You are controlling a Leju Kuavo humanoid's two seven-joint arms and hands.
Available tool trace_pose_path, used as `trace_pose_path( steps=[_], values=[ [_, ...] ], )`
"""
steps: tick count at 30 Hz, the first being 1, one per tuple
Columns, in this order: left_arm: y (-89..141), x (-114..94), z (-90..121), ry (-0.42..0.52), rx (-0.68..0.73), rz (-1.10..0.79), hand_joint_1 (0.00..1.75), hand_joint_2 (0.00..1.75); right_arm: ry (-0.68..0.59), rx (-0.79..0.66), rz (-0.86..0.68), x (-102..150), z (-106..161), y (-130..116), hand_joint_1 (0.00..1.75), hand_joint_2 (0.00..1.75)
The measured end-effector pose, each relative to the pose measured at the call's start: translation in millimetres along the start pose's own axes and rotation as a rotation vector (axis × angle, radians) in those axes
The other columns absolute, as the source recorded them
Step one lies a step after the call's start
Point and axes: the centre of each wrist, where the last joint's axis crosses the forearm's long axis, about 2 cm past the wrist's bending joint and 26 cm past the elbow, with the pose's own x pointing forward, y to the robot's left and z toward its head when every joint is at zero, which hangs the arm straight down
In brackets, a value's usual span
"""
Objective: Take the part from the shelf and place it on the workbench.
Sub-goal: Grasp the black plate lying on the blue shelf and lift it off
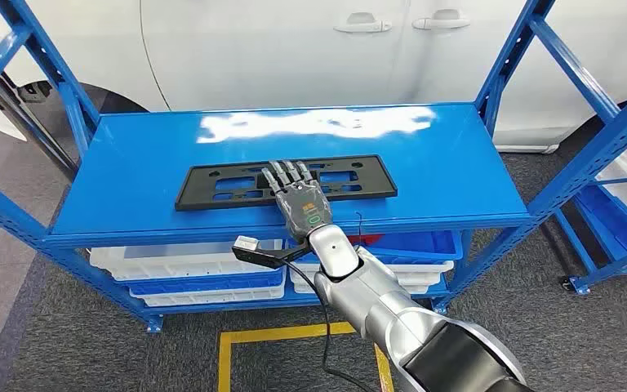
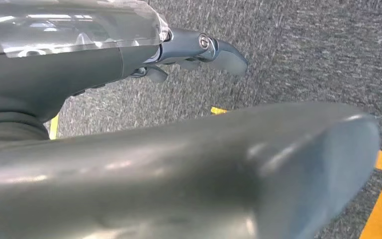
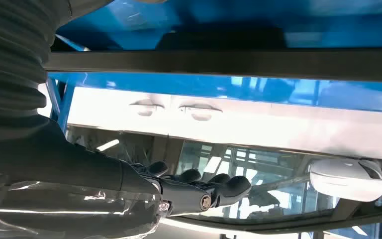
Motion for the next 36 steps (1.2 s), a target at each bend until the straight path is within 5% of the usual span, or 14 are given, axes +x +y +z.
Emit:
trace_pose_path(
  steps=[20, 24, 36],
  values=[
    [2, -2, 0, -0.010, 0.001, 0.016, 0.00, 0.00, -0.042, -0.004, 0.006, 10, -1, -2, 0.00, 1.75],
    [5, -5, 1, -0.004, 0.006, 0.016, 0.00, 0.00, -0.053, 0.004, -0.001, 13, 1, 1, 0.00, 0.00],
    [6, -8, 2, -0.006, 0.010, 0.025, 0.00, 0.00, -0.091, -0.001, -0.017, 25, -1, -4, 0.00, 0.00]
  ],
)
